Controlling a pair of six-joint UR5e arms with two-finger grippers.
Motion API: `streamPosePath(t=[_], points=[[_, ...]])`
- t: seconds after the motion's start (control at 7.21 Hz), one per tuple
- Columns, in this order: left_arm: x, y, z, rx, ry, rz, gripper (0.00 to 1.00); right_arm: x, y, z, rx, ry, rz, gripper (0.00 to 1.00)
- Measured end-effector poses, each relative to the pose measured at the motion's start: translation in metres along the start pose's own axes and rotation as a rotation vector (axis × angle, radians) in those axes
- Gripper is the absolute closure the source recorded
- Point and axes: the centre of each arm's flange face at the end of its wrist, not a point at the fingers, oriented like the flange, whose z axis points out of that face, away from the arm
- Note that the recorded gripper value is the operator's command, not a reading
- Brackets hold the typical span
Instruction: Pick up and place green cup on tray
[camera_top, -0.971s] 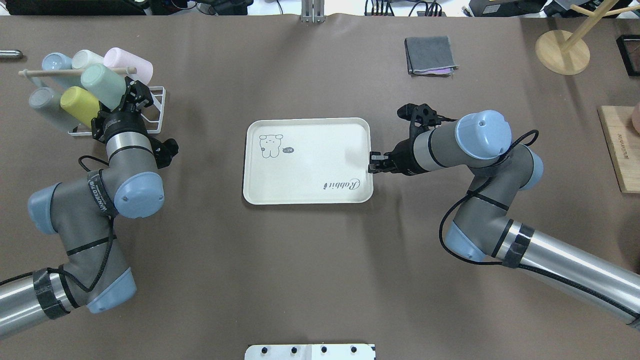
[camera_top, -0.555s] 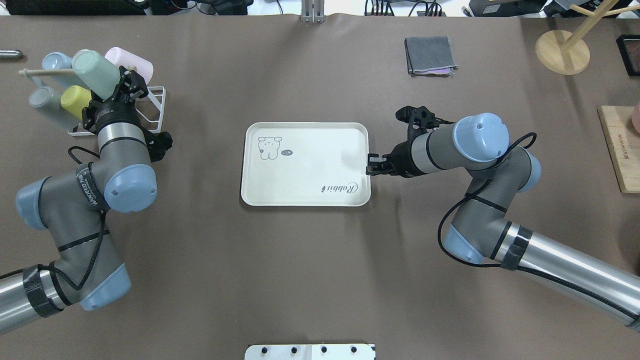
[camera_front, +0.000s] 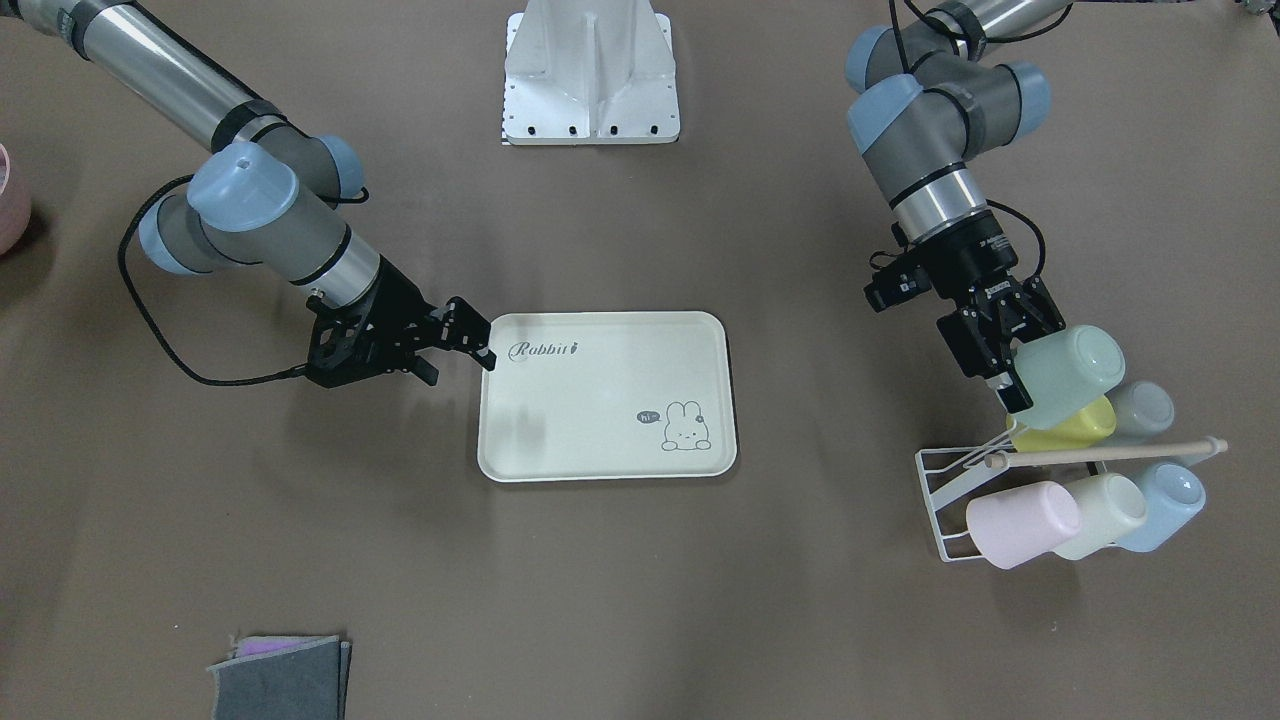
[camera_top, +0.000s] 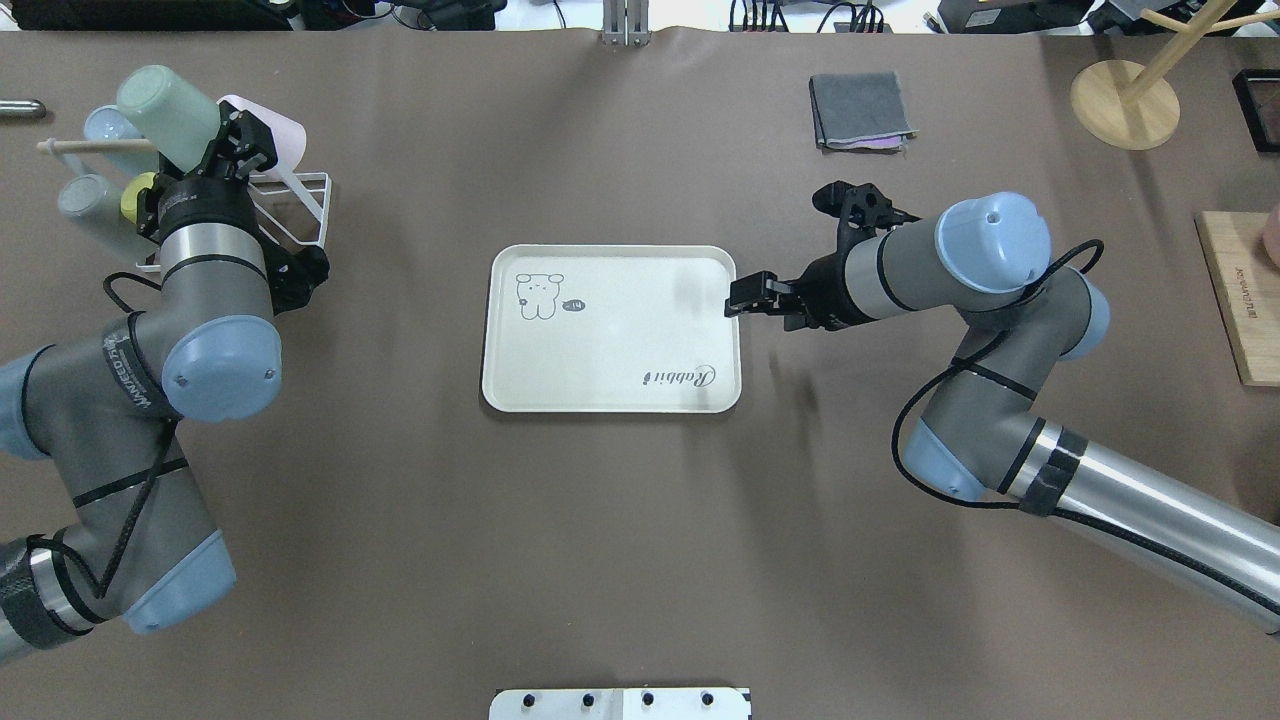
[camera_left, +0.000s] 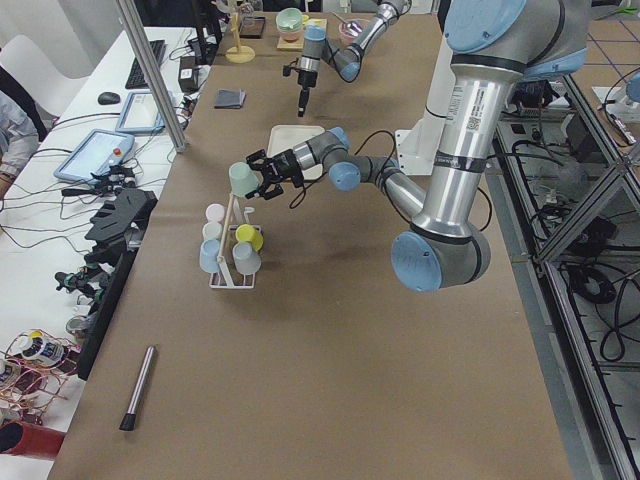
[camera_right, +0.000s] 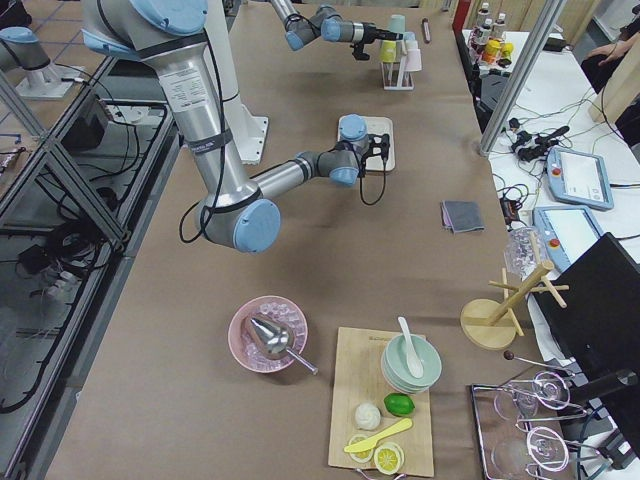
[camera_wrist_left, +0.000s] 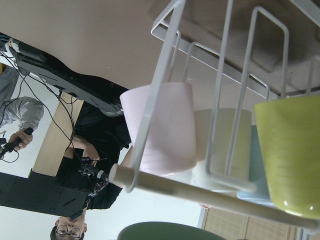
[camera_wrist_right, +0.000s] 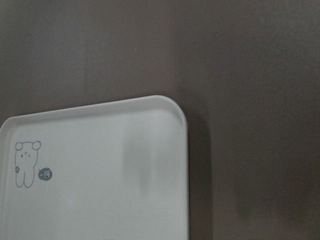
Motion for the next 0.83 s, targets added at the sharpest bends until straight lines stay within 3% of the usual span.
streamPosePath(t=[0.42,0.56,0.83], points=[[-0.025,0.017,-0.027,0.148,-0.078,-0.204,0.21,0.042,-0.051,-0.069,0.033,0.05,-0.1,0.0],[-0.027,0.016,-0.03,0.202,-0.087,-0.295,0.21,0.059,-0.053,-0.097,0.038,0.099,-0.166,0.0],[-0.033,0.011,-0.039,0.347,-0.075,-0.555,0.21,0.076,-0.052,-0.171,0.016,0.261,-0.319,0.0]])
